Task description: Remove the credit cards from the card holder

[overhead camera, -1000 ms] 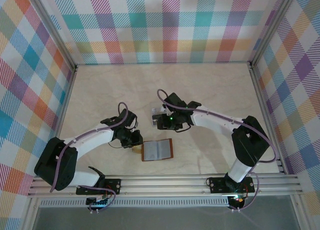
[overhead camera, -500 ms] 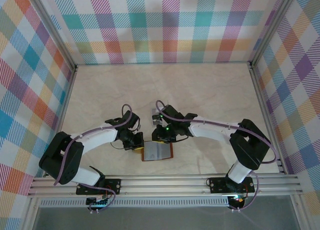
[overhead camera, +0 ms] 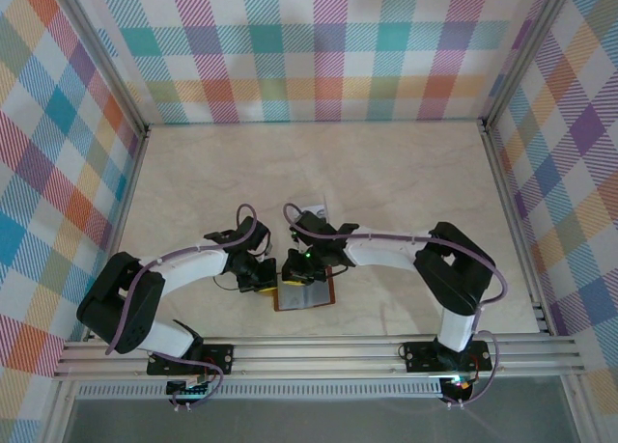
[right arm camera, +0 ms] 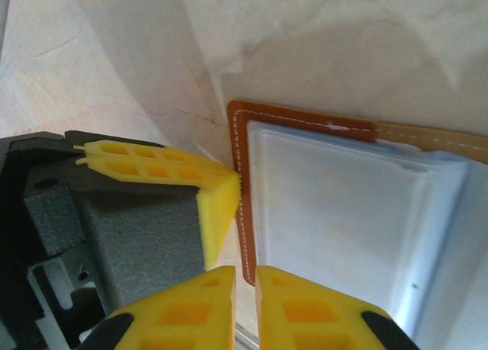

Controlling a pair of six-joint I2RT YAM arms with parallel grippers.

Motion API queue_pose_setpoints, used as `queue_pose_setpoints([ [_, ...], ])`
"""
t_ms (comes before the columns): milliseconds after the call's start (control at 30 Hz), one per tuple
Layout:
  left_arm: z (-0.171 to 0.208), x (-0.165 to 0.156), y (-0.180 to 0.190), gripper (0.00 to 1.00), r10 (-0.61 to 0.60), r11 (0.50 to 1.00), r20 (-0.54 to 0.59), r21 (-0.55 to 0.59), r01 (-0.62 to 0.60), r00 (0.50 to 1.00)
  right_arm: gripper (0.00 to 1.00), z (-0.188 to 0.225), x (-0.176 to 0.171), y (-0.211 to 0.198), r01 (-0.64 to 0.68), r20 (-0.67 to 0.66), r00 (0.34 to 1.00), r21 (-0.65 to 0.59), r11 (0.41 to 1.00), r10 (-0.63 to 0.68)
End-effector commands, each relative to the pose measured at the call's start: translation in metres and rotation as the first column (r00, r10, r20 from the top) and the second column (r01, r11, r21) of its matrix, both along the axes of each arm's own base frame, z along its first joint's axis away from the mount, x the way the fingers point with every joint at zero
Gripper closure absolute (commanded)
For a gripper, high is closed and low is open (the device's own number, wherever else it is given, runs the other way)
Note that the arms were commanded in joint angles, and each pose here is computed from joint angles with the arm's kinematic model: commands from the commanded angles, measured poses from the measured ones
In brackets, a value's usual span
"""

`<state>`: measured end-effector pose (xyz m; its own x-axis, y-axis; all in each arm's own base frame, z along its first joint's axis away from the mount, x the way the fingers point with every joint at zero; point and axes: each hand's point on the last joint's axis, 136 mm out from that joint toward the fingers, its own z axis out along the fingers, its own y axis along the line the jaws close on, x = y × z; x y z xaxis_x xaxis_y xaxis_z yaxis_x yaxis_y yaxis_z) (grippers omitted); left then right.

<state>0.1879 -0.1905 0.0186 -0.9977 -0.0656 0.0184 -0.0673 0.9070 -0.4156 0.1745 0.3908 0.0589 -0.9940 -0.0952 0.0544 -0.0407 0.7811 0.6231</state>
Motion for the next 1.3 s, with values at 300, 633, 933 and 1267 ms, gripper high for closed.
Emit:
queue_pose_setpoints([
  [300,-0.013,-0.018,0.008,0.94,-0.023,0.999,-0.047,0.027,0.024,0.999,0.88,-0.020,-0.009,0.021,-0.026,-0.050,0.998,-0.025,0.999,0.024],
  [633,-0.014,-0.020,0.008,0.94,-0.024,0.999,-0.051,0.028,0.025,0.998,0.85,-0.036,-0.016,0.001,-0.020,-0.060,0.998,-0.142,0.990,0.012],
  [933,-0.015,-0.019,0.009,0.94,-0.022,0.999,-0.046,0.030,0.024,0.999,0.77,-0.039,-0.018,-0.021,-0.020,-0.028,1.000,-0.274,0.961,0.013],
  [1267,-0.016,-0.018,0.008,0.94,-0.022,0.999,-0.052,0.033,0.024,0.998,0.64,-0.039,-0.017,-0.034,-0.040,0.018,0.998,-0.412,0.910,0.052],
])
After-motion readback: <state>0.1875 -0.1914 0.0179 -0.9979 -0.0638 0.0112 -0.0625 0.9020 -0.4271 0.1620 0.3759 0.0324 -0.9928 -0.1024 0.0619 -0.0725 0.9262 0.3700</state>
